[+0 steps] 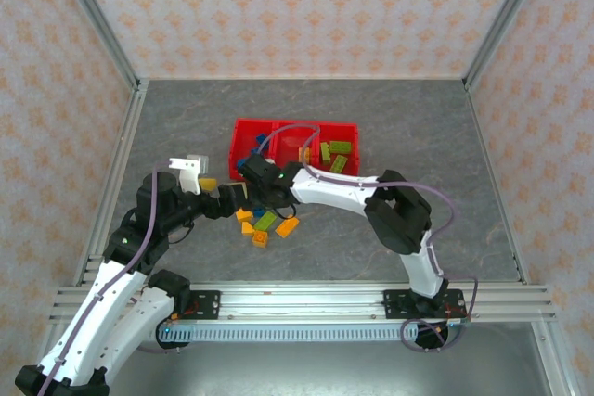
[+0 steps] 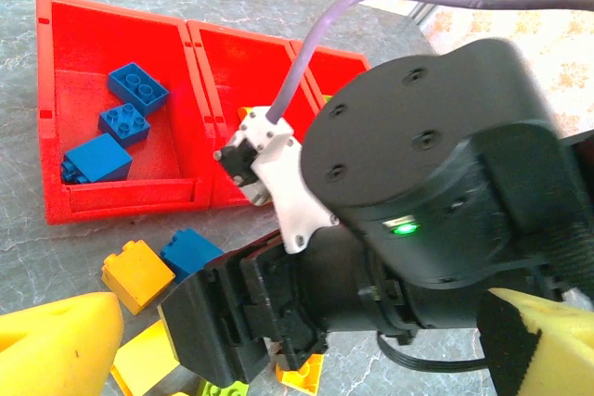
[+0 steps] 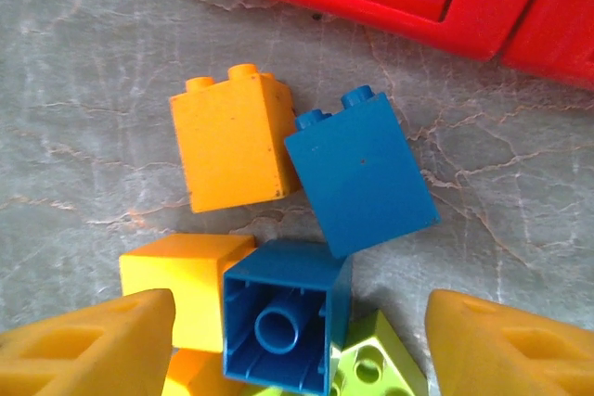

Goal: Sort the legos into containers by color
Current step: Pick up the lego from the center of the table, then place the lego in the container, then separate the lego from the lego, then pick up the lego from the center of the table.

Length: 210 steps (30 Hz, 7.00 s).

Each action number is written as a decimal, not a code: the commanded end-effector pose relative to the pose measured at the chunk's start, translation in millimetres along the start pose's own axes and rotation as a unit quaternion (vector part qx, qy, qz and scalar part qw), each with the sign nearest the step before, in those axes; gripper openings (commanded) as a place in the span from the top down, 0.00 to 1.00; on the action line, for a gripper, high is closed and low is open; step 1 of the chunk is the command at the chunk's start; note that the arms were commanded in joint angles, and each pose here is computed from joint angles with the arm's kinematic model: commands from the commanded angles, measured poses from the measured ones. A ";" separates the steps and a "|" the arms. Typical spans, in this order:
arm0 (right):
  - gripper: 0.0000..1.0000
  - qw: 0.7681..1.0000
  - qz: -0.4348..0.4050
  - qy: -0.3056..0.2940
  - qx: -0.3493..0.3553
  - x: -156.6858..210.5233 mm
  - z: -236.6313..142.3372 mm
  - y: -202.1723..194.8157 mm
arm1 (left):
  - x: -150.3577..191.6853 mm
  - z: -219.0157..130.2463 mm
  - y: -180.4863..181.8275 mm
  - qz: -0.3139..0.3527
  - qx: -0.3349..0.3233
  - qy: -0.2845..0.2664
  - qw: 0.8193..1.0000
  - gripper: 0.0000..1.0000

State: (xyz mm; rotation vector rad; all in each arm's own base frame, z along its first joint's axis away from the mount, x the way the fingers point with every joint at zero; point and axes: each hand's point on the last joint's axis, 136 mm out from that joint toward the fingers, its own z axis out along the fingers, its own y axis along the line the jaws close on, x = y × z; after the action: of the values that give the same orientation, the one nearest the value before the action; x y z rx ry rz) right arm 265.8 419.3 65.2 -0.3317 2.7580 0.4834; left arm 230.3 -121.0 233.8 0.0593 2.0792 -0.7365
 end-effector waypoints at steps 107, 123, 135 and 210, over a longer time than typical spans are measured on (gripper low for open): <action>0.43 0.998 -0.045 -0.044 0.018 -46.0 -22.7 -21.1 | -8.6 -5.0 -1.4 0.004 -0.003 -0.026 1.000 0.01; 0.53 0.997 -0.058 -0.010 0.052 -37.1 26.4 -26.7 | -7.9 -4.8 -1.6 0.005 -0.002 -0.025 1.000 0.01; 0.56 0.995 -0.053 0.000 0.086 -27.9 36.7 -44.0 | -8.2 -4.9 -1.8 0.005 -0.001 -0.026 1.000 0.01; 0.75 0.981 -0.036 -0.179 0.061 -109.2 -77.0 -3.6 | -9.8 -8.3 -4.3 0.007 0.004 -0.033 0.999 0.01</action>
State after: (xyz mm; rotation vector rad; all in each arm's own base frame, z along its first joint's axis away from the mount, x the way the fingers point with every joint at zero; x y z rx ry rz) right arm 325.5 397.8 122.0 -0.2650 2.5277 0.2536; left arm 229.0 -115.5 240.3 0.0447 2.0455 -0.7121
